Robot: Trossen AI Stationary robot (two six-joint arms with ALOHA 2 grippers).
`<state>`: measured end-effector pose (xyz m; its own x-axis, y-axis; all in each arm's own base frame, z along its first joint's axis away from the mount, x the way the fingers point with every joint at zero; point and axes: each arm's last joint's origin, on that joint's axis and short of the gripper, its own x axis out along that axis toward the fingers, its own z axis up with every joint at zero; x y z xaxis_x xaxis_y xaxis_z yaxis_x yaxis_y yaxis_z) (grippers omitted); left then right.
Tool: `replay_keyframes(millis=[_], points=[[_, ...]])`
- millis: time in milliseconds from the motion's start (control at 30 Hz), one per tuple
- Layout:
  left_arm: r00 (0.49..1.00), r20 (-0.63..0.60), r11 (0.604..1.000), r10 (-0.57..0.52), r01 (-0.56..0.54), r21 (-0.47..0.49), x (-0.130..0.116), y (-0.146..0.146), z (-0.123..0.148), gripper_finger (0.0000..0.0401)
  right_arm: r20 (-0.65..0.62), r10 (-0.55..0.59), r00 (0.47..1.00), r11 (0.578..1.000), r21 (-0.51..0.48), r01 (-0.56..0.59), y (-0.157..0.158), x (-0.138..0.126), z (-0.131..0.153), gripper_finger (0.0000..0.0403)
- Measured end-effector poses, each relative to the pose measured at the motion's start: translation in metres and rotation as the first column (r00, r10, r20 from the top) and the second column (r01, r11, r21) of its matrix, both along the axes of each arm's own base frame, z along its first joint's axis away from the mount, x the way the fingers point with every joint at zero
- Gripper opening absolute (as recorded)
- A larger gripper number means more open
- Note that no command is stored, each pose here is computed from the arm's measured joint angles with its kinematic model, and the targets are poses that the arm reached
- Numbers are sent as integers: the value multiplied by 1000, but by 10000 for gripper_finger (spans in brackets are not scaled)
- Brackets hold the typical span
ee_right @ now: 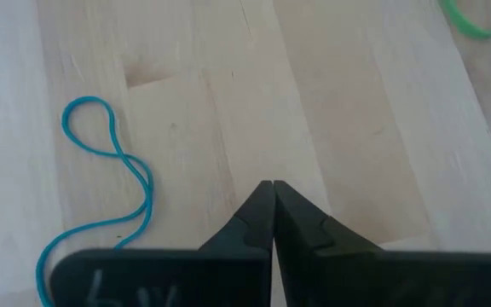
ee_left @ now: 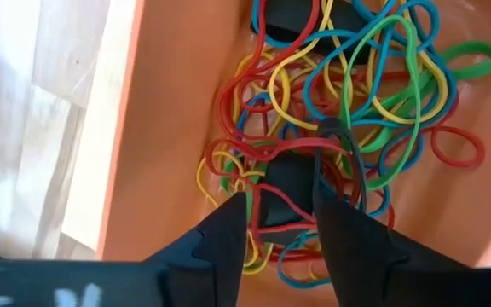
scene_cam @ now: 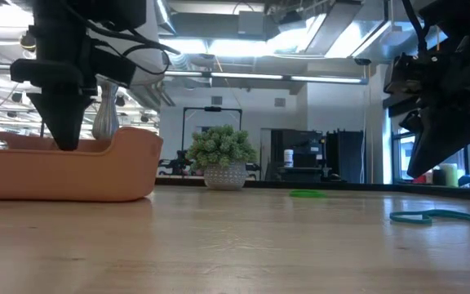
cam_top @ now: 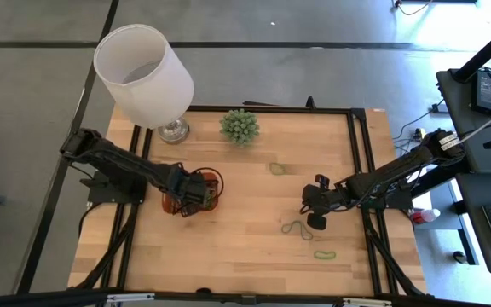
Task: Pick and place rubber bands into bin
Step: Put the red rubber band into the orange bin, then put the green rubber band into the orange bin
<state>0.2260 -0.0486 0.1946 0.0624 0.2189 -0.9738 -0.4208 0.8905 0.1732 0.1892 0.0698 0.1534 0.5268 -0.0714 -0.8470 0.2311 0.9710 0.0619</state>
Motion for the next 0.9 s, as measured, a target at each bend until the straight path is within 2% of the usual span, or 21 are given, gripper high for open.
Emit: replay_keyframes(millis=[333, 533, 667, 767, 900], points=[[996, 61, 997, -69, 68, 33, 14, -2, 32, 119, 5, 3, 1000, 1000, 0, -3, 0, 0, 0, 8], [976, 178, 992, -123, 120, 28, 28, -5, 43, 65, 5, 8, 1000, 1000, -3, -8, 0, 0, 0, 8], [935, 313, 986, -165, 165, 29, 41, -9, 47, 10, 6, 7, 1000, 1000, -2, -7, 0, 1, 0, 8], [884, 417, 977, -213, 200, 75, 52, -11, 52, 6, 8, 13, 1000, 1000, -5, -13, 0, 1, 0, 8], [800, 508, 948, -319, 279, 156, 64, -13, 60, 2, 7, 79, 997, 996, -46, -78, 0, 1, 1, 8]])
